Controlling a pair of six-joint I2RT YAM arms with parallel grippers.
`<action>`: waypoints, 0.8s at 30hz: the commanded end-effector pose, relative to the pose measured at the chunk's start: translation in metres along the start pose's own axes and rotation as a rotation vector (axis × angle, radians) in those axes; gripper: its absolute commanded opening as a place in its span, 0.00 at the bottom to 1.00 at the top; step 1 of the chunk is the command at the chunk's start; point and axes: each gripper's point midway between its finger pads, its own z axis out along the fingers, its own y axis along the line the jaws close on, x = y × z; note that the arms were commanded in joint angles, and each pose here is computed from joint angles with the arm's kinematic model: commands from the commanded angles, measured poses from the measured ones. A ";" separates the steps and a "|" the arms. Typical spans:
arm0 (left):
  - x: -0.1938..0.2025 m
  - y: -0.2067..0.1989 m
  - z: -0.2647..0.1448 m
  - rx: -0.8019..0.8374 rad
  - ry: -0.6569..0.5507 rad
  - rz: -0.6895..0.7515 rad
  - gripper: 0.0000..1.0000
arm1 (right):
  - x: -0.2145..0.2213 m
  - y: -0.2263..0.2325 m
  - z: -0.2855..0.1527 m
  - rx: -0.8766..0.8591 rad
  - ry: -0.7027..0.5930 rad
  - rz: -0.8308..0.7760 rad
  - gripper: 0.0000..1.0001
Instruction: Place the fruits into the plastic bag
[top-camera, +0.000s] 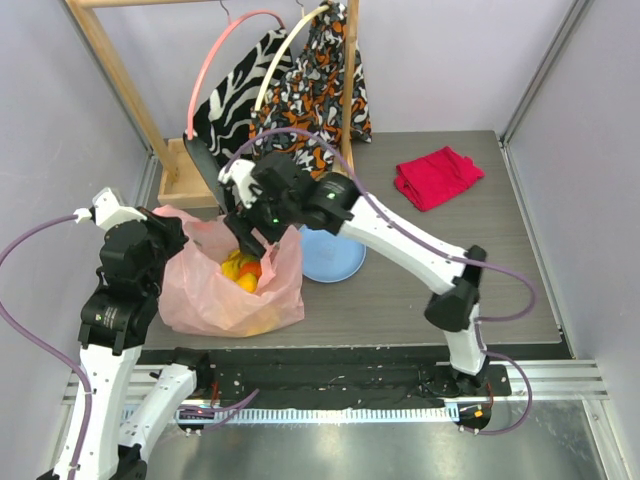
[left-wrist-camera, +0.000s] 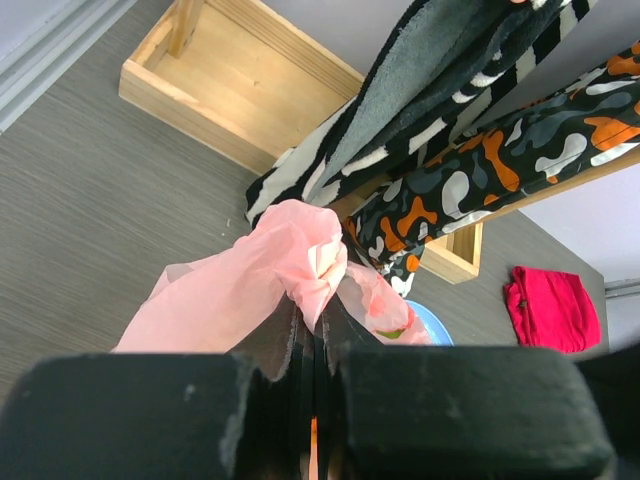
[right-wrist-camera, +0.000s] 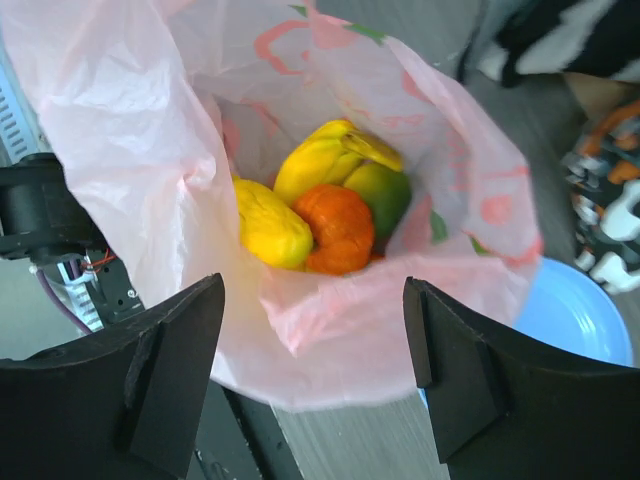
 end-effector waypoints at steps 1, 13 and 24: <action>-0.008 -0.002 0.000 0.010 -0.034 -0.014 0.00 | -0.001 -0.022 -0.040 0.181 -0.051 0.061 0.80; -0.004 -0.003 0.004 0.010 -0.018 0.008 0.00 | 0.048 -0.009 0.004 0.092 0.146 0.130 0.76; -0.004 -0.001 0.002 0.007 -0.022 0.010 0.00 | 0.051 0.007 0.022 -0.006 0.170 0.159 0.75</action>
